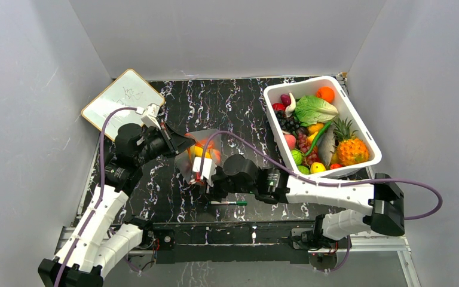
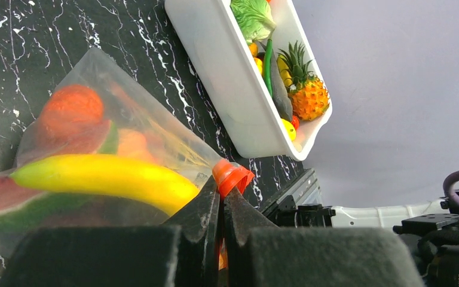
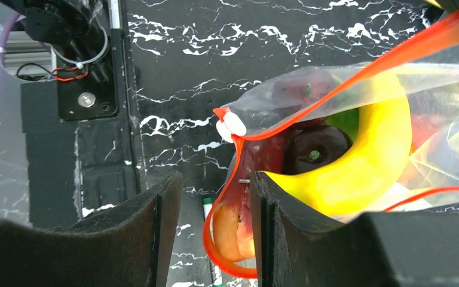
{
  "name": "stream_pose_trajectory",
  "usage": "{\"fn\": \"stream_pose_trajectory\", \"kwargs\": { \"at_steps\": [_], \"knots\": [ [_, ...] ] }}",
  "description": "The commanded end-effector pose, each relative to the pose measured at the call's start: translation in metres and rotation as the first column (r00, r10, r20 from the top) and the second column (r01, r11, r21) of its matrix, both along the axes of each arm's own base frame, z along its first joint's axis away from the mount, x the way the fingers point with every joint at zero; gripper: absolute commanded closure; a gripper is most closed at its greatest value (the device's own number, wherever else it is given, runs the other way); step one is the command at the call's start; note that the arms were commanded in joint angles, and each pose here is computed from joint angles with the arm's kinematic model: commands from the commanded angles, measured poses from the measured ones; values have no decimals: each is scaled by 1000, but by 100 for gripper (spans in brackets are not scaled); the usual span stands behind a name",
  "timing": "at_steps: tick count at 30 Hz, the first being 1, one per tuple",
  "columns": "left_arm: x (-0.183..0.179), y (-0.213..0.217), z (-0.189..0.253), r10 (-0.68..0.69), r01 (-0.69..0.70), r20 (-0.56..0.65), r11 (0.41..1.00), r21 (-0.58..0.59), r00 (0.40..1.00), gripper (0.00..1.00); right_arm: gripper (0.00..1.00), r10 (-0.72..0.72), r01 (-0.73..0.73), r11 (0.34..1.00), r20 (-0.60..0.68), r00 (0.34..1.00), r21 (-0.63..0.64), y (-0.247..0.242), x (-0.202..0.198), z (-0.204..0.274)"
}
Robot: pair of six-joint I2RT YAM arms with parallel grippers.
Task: Place the food in the zip-top bag and seal the zipper
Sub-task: Zip the zipper food storage bag at the center of the board.
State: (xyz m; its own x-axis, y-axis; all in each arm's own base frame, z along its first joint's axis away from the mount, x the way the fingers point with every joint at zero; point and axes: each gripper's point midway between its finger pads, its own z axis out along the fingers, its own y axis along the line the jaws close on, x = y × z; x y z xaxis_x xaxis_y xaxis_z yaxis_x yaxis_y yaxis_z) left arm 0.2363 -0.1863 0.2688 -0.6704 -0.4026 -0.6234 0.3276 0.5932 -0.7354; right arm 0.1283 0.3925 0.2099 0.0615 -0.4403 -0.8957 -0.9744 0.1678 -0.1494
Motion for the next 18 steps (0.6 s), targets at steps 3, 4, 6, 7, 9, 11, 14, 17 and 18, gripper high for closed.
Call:
{"fn": "stream_pose_trajectory", "kwargs": {
  "at_steps": [3, 4, 6, 7, 9, 11, 14, 17, 18],
  "knots": [
    [-1, -5, 36, -25, 30, 89, 998, -61, 996, 100, 59, -35, 23, 996, 133, 991, 84, 18, 14, 14],
    [-1, -6, 37, -27, 32, 87, 997, -64, 996, 100, 60, -35, 24, 997, 138, 990, 80, 19, 15, 13],
    [-2, -7, 38, -31, 37, 87, 997, -70, 996, 100, 62, -31, 21, 997, 144, 989, 69, 21, 15, 9],
    [-3, -7, 39, -34, 40, 88, 997, -71, 996, 100, 63, -31, 21, 997, 148, 988, 69, 22, 15, 9],
    [-3, -6, 40, -29, 36, 89, 997, -70, 996, 100, 65, -26, 16, 998, 150, 988, 68, 25, 15, 8],
    [-3, -5, 40, -25, 31, 89, 997, -69, 996, 100, 67, -21, 10, 997, 151, 988, 74, 28, 13, 10],
    [-4, -6, 38, -25, 31, 80, 996, -79, 996, 100, 74, -31, 18, 996, 154, 988, 85, 31, 14, 12],
    [-5, -7, 38, -29, 35, 74, 996, -87, 997, 100, 87, -60, 44, 995, 167, 984, 95, 31, 19, 12],
    [-5, -7, 37, -29, 36, 72, 995, -91, 997, 100, 93, -71, 54, 994, 175, 982, 98, 30, 21, 11]
  ]
}}
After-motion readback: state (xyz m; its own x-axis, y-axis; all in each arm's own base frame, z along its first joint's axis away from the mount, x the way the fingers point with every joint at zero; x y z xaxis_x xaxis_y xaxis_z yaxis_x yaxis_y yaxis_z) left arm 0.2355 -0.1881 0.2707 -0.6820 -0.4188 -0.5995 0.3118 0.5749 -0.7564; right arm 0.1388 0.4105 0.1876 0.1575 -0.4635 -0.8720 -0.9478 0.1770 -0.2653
